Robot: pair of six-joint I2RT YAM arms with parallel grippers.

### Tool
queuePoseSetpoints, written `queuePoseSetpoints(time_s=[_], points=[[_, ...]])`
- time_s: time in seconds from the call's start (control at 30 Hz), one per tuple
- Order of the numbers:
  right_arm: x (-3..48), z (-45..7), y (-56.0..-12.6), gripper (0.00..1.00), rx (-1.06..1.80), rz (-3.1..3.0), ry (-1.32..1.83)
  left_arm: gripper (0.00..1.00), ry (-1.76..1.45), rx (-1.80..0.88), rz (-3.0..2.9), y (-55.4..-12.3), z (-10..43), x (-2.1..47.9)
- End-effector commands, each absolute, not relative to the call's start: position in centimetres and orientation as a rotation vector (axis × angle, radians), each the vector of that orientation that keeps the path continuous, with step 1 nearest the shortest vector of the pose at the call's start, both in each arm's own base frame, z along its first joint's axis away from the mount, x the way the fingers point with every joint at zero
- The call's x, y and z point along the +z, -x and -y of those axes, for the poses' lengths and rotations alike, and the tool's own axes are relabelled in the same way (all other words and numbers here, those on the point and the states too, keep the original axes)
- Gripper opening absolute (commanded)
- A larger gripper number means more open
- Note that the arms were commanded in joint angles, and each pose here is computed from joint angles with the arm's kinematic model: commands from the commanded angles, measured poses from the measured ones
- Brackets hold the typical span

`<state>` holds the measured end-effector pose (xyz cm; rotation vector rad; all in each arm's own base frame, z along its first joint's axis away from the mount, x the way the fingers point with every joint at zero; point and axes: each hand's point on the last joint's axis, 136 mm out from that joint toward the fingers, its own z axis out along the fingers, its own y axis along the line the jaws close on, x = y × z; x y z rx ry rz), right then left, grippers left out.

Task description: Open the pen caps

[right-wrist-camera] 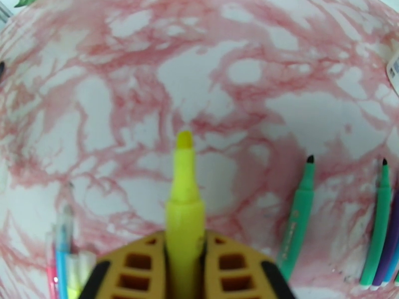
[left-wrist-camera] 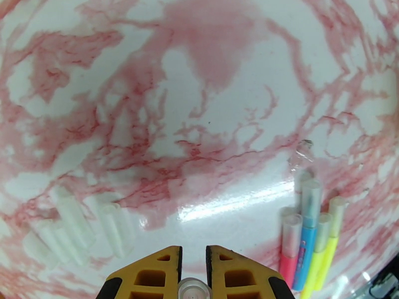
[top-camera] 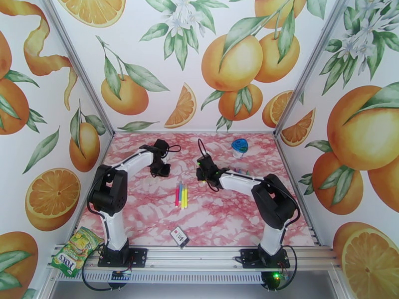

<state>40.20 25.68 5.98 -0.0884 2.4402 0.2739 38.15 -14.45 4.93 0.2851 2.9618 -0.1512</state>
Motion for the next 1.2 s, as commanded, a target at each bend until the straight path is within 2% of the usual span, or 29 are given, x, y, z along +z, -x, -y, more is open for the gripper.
queuePoseSetpoints(time_s=[0.0, 0.73, 1.17], points=[[5.1, -24.7, -40.8, 0.0, 0.233, -2.465, 0.03, 0.02, -0.302, -0.115, -2.956, -38.7, 14.5, 4.9], [1.7, -20.9, -41.0, 0.0, 0.043, -2.549, -0.039, 0.12, -0.311, 0.032, -3.023, -38.1, 13.3, 2.5], [1.8, -18.2, -40.4, 0.0, -0.093, -2.566, -0.05, 0.17, -0.31, 0.08, -3.039, -37.8, 12.8, 2.0]])
